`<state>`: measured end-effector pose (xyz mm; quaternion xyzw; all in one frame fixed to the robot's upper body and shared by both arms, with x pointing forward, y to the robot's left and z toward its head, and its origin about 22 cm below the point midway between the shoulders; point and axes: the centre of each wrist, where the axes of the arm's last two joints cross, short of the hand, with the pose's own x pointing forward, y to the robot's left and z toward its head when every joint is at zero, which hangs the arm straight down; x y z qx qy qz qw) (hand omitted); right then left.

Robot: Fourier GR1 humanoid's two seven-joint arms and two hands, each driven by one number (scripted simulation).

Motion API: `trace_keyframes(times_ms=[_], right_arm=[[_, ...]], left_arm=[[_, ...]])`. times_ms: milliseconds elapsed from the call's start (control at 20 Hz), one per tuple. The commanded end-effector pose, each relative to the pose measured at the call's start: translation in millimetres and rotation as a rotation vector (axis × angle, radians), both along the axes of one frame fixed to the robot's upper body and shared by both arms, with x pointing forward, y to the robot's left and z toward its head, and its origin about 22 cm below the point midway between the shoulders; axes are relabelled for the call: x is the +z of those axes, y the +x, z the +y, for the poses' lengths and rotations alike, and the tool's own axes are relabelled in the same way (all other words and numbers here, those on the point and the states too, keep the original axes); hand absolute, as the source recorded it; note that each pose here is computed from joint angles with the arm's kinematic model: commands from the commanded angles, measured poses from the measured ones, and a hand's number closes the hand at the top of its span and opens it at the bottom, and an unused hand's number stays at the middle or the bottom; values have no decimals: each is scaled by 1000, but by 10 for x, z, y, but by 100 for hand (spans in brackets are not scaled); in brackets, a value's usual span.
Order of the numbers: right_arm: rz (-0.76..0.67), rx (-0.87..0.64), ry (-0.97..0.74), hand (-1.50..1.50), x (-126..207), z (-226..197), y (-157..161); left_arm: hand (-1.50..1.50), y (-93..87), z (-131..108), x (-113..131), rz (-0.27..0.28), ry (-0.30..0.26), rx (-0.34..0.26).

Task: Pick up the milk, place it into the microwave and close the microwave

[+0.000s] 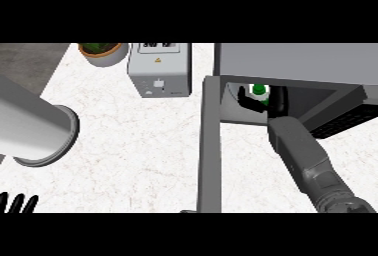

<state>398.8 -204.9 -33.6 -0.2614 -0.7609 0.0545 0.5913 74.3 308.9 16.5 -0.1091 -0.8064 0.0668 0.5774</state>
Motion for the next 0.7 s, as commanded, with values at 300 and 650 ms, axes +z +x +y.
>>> trace_keyframes(times_ms=[300, 650], right_arm=[[-102, -72, -147, 150, 178, -134, 127], [-223, -120, -139, 150, 368, -182, 233]], left_arm=[[-150, 39, 10, -45, -9, 0, -23], [-150, 104, 51, -34, -15, 14, -22]])
